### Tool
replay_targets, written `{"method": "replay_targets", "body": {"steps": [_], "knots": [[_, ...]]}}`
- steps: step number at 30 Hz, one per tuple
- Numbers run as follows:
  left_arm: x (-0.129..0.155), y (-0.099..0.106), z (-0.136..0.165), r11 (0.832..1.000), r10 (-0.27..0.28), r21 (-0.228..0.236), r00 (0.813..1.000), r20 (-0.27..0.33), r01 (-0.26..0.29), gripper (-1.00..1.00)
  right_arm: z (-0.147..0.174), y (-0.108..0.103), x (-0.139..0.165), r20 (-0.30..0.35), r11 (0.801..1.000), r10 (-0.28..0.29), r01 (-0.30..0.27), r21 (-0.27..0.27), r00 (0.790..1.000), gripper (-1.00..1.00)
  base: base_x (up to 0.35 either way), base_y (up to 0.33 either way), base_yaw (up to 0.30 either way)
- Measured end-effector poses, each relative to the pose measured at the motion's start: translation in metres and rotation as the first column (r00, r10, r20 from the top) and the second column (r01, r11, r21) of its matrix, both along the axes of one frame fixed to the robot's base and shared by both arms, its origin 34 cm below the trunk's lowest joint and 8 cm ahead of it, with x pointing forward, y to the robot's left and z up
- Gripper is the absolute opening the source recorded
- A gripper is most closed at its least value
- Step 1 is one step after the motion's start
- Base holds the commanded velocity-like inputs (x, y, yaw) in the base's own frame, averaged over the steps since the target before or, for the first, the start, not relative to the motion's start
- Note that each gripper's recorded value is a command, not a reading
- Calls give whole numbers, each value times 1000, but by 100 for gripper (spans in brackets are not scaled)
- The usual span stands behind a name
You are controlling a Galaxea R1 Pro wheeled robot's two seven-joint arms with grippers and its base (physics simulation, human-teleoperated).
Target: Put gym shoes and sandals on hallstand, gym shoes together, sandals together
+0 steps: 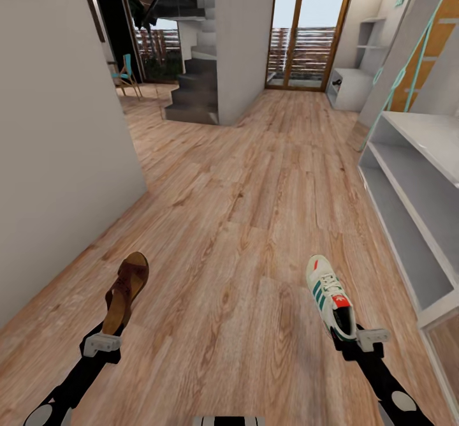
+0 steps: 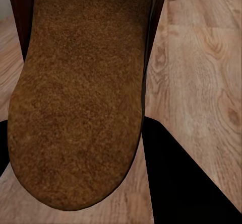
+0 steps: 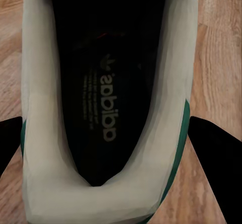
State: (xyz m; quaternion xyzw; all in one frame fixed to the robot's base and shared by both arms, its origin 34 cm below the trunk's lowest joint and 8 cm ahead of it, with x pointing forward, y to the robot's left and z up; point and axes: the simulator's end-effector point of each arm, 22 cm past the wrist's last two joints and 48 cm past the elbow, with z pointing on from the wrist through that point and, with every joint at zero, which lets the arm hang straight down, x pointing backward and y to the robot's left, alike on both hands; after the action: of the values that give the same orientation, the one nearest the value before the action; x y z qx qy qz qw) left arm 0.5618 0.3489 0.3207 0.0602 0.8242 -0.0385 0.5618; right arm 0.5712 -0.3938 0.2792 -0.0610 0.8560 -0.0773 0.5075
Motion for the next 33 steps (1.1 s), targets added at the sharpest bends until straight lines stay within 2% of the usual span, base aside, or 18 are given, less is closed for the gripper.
{"method": "replay_targets", "body": {"steps": [8,27,33], "knots": [[0,0,0,1000,0,0,1000,0,0,-100,-4,19,0,-1,1000,4,-4,29,1000,-100,260,-106,-52],[1,-1,4,1000,-1,-1,1000,7,1,-100,-1,23,1,11,999,5,-5,34,1000,-100,314,-22,-245],[2,-1,4,1000,0,-1,1000,9,0,-100,0,24,2,13,999,4,-5,35,1000,-100,320,-1,-133]]}}
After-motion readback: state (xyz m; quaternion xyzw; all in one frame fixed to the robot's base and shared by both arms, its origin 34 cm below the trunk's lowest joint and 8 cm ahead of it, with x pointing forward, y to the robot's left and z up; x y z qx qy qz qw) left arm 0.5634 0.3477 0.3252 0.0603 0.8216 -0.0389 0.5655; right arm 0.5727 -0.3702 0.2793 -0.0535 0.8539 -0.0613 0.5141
